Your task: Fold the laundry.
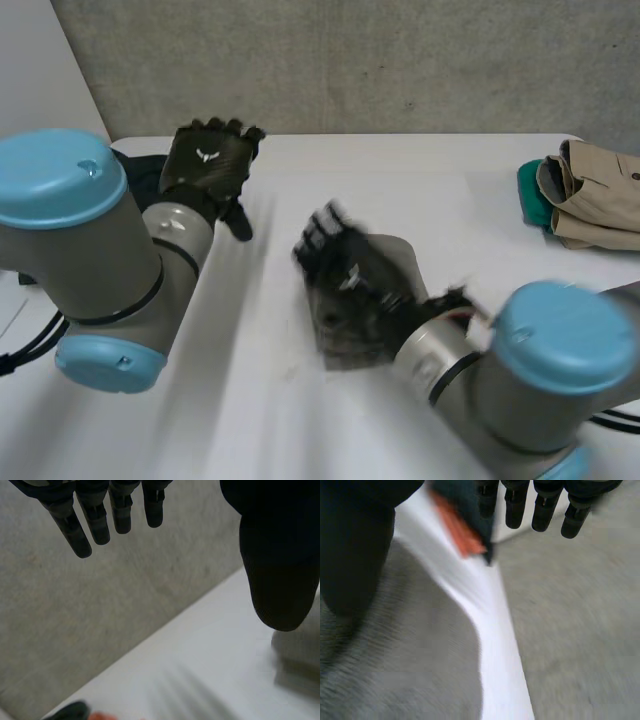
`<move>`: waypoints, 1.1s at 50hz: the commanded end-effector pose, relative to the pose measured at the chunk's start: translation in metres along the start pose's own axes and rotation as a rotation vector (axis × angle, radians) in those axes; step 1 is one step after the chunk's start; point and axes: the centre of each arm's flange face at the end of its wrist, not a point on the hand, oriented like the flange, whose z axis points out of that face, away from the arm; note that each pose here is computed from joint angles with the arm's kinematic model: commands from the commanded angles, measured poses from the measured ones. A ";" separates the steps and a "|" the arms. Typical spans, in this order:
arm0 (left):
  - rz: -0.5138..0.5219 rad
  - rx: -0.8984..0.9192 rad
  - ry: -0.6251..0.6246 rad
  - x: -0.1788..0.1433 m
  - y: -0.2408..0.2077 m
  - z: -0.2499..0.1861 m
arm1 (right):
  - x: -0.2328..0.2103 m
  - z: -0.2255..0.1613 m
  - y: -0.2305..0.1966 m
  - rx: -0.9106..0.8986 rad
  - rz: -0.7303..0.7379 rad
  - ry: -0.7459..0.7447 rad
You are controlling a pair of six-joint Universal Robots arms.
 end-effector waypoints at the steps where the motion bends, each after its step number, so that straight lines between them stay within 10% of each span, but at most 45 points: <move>1: -0.140 0.083 0.113 0.026 -0.020 0.011 | 0.071 -0.011 0.005 -0.002 0.563 0.185; 10: -0.149 -0.048 0.317 0.096 0.019 0.011 | 0.101 -0.005 0.064 -0.294 0.792 0.214; 19: -0.075 -0.262 0.263 0.106 0.074 0.010 | 0.076 0.020 0.101 -0.462 0.881 0.084; 32: 0.135 -0.382 0.234 0.101 0.101 -0.007 | 0.052 0.028 0.116 -0.538 0.693 0.001; 44: 0.077 -0.178 0.209 0.080 0.021 -0.006 | 0.073 0.011 0.060 -0.385 0.461 0.179; 55: 0.013 0.078 0.496 0.068 -0.050 -0.002 | 0.006 -0.031 0.043 -0.316 0.369 0.093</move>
